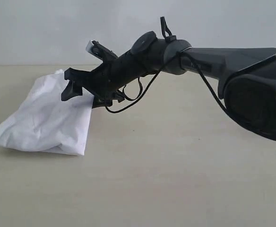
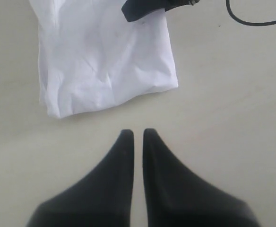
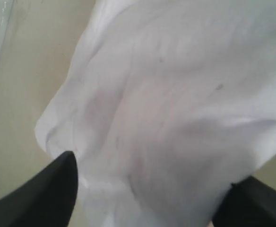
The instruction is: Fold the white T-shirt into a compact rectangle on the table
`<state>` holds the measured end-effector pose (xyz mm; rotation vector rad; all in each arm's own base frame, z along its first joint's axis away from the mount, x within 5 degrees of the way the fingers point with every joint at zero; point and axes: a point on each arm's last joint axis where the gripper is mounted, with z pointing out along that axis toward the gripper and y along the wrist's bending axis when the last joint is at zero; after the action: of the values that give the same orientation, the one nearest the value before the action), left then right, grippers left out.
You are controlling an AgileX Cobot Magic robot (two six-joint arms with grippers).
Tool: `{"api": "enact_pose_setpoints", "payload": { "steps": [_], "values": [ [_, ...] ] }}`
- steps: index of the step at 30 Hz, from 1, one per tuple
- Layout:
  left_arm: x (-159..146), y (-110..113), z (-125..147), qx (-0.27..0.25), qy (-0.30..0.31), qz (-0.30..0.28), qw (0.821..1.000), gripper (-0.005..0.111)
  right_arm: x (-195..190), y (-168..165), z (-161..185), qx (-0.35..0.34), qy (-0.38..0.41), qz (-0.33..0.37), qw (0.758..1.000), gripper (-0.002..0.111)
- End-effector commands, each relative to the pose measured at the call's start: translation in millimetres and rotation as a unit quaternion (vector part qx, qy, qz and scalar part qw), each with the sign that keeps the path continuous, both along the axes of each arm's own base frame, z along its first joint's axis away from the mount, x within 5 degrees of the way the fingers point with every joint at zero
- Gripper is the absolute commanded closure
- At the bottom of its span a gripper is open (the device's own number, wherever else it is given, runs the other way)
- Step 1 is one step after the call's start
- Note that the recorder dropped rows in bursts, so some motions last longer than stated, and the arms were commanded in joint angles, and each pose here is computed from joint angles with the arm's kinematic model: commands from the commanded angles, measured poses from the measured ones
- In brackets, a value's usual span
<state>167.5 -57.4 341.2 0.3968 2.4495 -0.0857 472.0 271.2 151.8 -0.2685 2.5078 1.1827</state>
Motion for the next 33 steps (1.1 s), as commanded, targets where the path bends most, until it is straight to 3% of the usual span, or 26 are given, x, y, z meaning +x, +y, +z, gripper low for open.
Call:
{"api": "enact_pose_setpoints", "payload": {
  "steps": [1,5,11,14,20,23,33],
  "values": [
    [4.2,-1.8,-4.3,0.002,0.006,-0.004,1.000,0.102,0.4,-11.2,3.3,-0.056,0.010,-0.007,0.998,0.049],
    [12.1,-4.8,-10.7,0.008,0.020,-0.005,1.000,0.102,-4.4,-19.3,7.8,-0.113,0.018,0.006,0.993,0.049],
    [26.4,-10.3,-21.8,0.014,0.035,-0.007,0.999,0.102,-10.9,-26.5,29.7,-0.128,0.029,0.012,0.991,0.049],
    [34.1,-13.4,-26.5,0.014,0.034,-0.009,0.999,0.102,-13.0,-36.2,35.6,-0.183,0.028,0.006,0.983,0.051],
    [48.6,-20.9,-40.3,0.017,0.049,-0.024,0.998,0.102,-23.6,-48.5,43.7,-0.242,0.049,0.042,0.968,0.088],
    [56.0,-23.8,-46.9,0.018,0.053,-0.024,0.998,0.102,-31.0,-49.9,47.6,-0.242,0.056,0.045,0.968,0.098],
    [87.5,-36.0,-68.4,0.029,0.018,-0.057,0.998,0.102,-83.0,-66.7,67.1,-0.245,0.022,0.032,0.969,0.102]
  ]
}}
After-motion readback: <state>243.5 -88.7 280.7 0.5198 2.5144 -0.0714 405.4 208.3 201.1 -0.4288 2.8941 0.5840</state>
